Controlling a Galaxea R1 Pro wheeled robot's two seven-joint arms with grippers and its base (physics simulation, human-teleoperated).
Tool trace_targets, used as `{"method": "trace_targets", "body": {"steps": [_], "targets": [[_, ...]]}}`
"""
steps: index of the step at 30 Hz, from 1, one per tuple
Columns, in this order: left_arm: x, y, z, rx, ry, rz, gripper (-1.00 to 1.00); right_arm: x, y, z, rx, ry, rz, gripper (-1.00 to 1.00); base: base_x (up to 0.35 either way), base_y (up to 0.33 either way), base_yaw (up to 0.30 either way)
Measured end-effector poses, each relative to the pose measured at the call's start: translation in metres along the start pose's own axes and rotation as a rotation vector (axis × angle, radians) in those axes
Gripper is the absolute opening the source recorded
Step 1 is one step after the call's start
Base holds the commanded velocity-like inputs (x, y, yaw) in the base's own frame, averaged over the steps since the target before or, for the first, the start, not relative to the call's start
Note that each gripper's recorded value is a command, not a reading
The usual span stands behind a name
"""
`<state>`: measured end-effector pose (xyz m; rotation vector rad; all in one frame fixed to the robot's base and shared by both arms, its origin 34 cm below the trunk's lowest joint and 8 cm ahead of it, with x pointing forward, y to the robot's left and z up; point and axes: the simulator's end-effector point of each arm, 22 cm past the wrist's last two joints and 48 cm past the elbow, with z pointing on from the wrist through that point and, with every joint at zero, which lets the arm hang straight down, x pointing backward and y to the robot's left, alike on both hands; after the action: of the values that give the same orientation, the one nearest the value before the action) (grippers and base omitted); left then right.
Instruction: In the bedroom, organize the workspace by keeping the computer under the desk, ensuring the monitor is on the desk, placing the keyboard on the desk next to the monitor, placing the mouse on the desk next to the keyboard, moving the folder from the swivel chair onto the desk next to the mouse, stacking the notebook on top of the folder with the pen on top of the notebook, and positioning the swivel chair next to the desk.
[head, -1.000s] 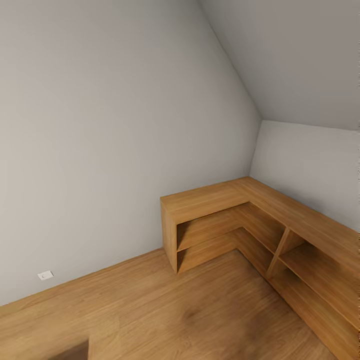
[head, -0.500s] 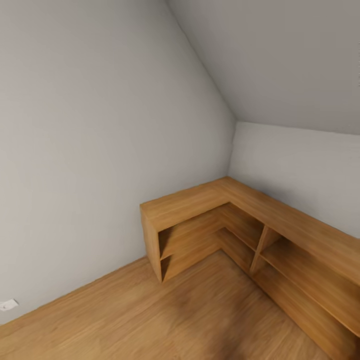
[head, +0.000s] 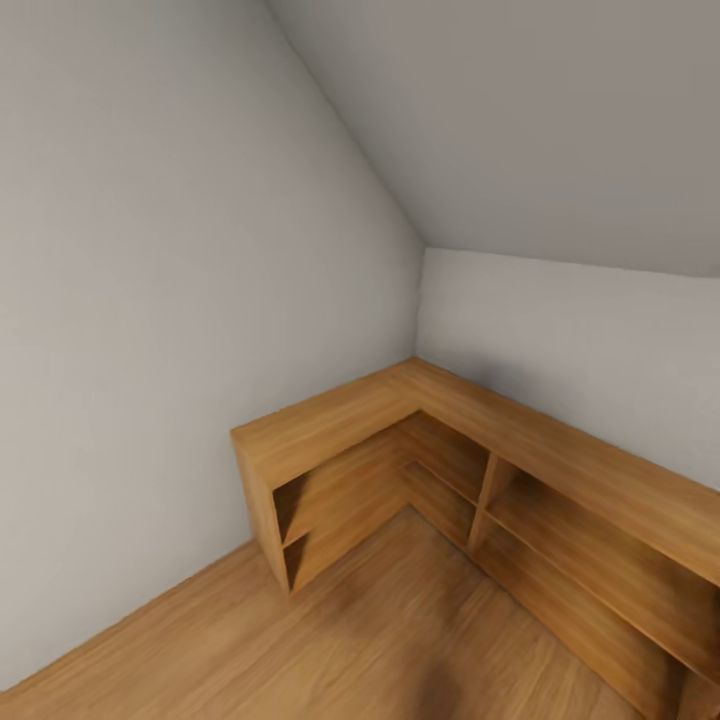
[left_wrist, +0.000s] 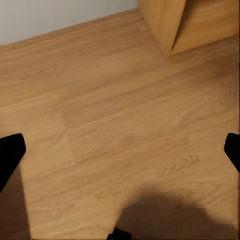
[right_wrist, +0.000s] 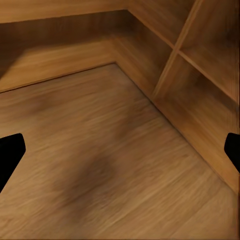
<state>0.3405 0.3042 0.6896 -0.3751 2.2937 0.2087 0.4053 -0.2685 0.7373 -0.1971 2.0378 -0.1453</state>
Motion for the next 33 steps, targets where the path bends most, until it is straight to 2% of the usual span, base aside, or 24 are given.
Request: {"method": "trace_targets", "body": {"steps": [9,19,33], "targets": [[-0.0022,-0.0007,0.0005,0.002,-0.004,-0.001,1.00,-0.0023,-0.0015,0.0005,0.008,-0.006,0.004,1.00,0.301,0.000,-0.272],[-0.0039,-0.0022,0.0010,0.004,-0.007,-0.003,1.00,-0.0049,-0.0077,0.0020,0.035,-0.010,0.023,1.00,0.044,0.004,-0.272],[-0.0077,-0.0023,0.0015,0.004,-0.017,-0.005,1.00,-0.0089,-0.0099,0.0030,0.049,-0.020,0.034,1.00,0.196,0.143,-0.274]]}}
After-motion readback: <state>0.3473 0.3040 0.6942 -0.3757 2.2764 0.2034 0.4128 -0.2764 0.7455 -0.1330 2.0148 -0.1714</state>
